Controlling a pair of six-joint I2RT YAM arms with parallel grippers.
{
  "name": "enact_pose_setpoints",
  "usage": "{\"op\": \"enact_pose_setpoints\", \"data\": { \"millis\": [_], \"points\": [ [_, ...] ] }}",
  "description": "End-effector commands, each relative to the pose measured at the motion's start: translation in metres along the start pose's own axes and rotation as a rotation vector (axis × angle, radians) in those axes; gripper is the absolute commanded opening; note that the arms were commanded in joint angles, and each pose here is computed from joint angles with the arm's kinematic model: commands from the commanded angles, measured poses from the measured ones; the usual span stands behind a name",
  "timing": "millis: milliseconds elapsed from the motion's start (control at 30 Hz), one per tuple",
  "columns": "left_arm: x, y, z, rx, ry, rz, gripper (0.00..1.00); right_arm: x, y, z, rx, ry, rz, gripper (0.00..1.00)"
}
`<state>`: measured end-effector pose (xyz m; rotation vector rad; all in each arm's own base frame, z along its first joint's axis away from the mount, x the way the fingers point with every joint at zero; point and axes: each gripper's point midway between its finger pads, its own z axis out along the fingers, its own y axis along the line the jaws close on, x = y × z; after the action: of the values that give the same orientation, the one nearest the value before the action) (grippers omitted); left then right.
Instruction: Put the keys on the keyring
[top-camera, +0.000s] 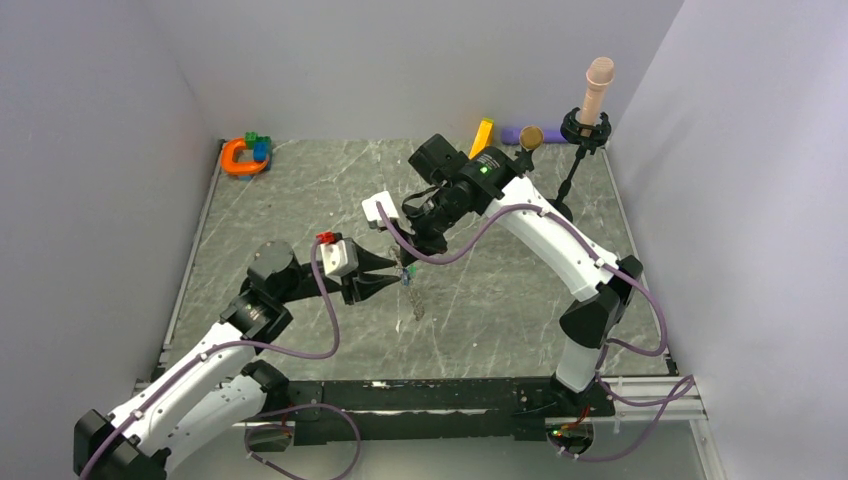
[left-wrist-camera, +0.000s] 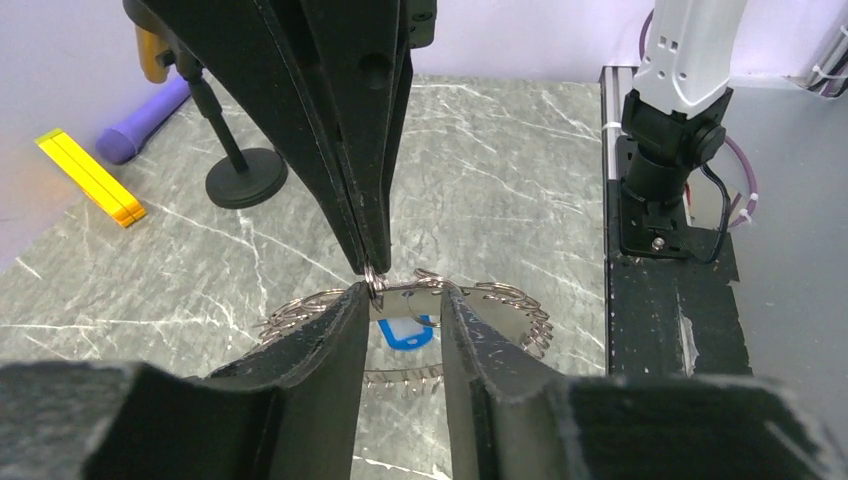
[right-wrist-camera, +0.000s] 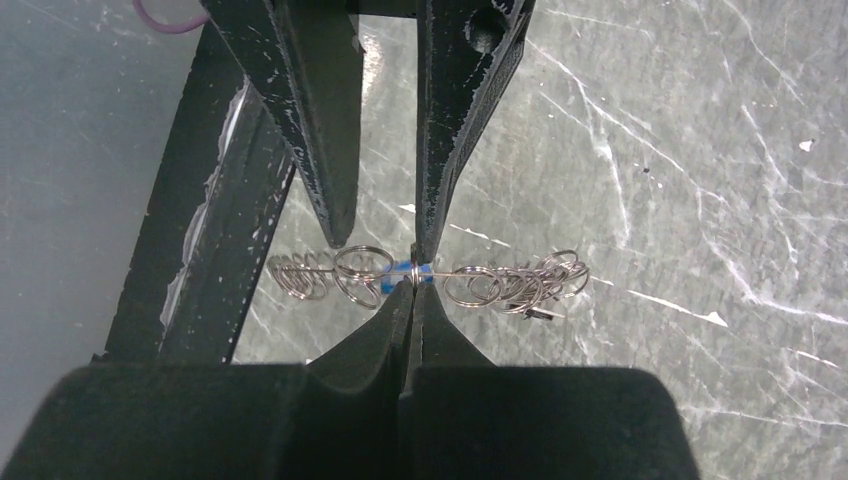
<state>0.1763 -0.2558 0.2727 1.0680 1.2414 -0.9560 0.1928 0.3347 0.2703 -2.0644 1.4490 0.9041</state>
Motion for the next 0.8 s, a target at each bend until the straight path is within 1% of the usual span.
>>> {"op": "enact_pose_setpoints", "data": {
  "millis": [0, 167, 267, 567, 633, 667, 700, 767],
  "points": [
    [-0.0181, 0.0018, 0.0055, -0.004, -0.041, 0.050, 0.35, -0.0156, 0.0006, -0.0053, 0.003, -0.059, -0.018, 0.00],
    [-0.0180, 0.0043, 0.0080, -0.032, -0.031, 0.061, 0.30, -0.0182, 0.0036, -0.0062, -0.004, -0.070, -0.016, 0.00],
    [-0.0205, 0.0057, 0.0087, -0.044, -0.033, 0.066, 0.25, -0.0173, 0.0043, -0.0059, -0.007, -0.071, -0.011, 0.00],
    [-0.0238, 0.0057, 0.0111, -0.060, -0.035, 0.070, 0.23, -0.0153, 0.0067, -0.0046, -0.014, -0.071, -0.002, 0.00],
    [-0.0246, 0.0067, 0.0111, -0.064, -0.033, 0.071, 0.18, -0.0145, 0.0078, -0.0040, -0.018, -0.070, 0.001, 0.00],
    [-0.0243, 0.0068, 0.0115, -0.064, -0.031, 0.070, 0.11, -0.0147, 0.0081, -0.0041, -0.019, -0.071, 0.000, 0.00],
    [-0.0246, 0.0078, 0.0114, -0.069, -0.029, 0.071, 0.01, -0.0149, 0.0084, -0.0039, -0.020, -0.073, 0.000, 0.00],
    [-0.0229, 0.0083, 0.0109, -0.076, -0.026, 0.072, 0.00, -0.0162, 0.0103, -0.0047, -0.025, -0.078, -0.004, 0.00]
  ]
}}
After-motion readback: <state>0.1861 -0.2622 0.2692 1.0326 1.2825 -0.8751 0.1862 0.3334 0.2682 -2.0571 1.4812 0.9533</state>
